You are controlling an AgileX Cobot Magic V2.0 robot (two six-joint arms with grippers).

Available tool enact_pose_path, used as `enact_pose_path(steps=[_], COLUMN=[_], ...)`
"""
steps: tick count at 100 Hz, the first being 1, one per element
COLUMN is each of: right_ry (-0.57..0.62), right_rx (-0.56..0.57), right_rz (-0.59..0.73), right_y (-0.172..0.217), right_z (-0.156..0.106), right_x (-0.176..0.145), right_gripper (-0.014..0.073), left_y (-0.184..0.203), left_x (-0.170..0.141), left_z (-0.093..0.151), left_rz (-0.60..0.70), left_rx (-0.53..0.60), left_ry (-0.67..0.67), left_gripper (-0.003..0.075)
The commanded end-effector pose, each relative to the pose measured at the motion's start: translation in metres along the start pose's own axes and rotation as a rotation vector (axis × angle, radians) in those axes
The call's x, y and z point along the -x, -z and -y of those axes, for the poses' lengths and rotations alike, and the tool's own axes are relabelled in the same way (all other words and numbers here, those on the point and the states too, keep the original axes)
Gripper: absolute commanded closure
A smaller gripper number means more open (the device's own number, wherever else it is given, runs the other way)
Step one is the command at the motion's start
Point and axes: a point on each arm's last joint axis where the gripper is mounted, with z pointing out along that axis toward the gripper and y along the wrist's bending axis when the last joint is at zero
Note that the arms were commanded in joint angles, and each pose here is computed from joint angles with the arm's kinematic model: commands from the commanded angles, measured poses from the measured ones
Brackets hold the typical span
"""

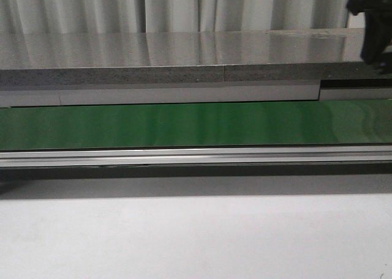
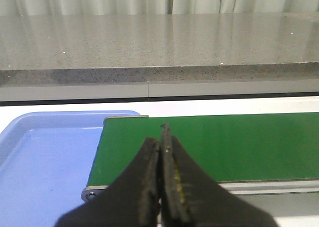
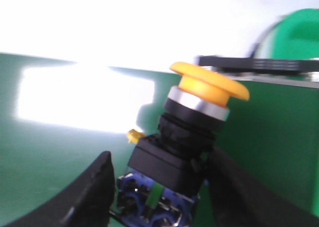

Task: Move button from left to right
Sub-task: 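Carry the button with the right gripper into the green tray and release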

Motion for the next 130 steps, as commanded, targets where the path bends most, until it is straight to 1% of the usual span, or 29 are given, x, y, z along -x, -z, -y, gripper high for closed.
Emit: enact_pose_path(steps=[1,11,25,32,44,59,83,116,121,130], right_ry=[0.005,-0.074,-0.113,-0.133,-0.171,-0.180,-0.194,-0.208,-0.211,-0.216], right_rx=[-0.066,-0.131,-0.202,-0.217,-0.230,-0.223,-0.189,-0.155,-0.150,-0.140], right_rz=[0.105,0.116,0.095,0.069,0.034,-0.017,-0.110,-0.192,-0.201,-0.221], right_y=[0.031,0.032,0.026,0.020,0.007,-0.012,-0.038,-0.055,-0.057,-0.063], right_z=[0.028,0.066,0.110,0.126,0.143,0.152,0.155,0.155,0.155,0.155], right_x=[0.010,0.005,-0.006,-0.012,-0.020,-0.026,-0.036,-0.045,-0.046,-0.049], right_gripper=[0.0389,0.0389,0.0389,0.0389,0.0389,0.0389,0.0389,0.0386,0.0373,0.0305], left_y=[0.001,0.001,0.001,0.001,0.001,0.001,0.001,0.001,0.001,0.001], left_x=[0.016,0.016,0.016,0.016,0.016,0.016,0.016,0.016,0.016,0.016], left_z=[0.001,0.001,0.001,0.001,0.001,0.001,0.001,0.001,0.001,0.001], left_rz=[0.103,0.103,0.103,0.103,0.103,0.103,0.103,0.103,0.103,0.103], left_rx=[-0.007,-0.007,-0.007,-0.007,-0.007,-0.007,-0.007,-0.007,-0.007,-0.007], left_ry=[0.004,0.004,0.004,0.004,0.004,0.004,0.004,0.004,0.004,0.004], left_gripper=[0.0741,0.0741,0.0741,0.0741,0.0741,0.0741,0.0741,0.0741,0.0741,0.0741])
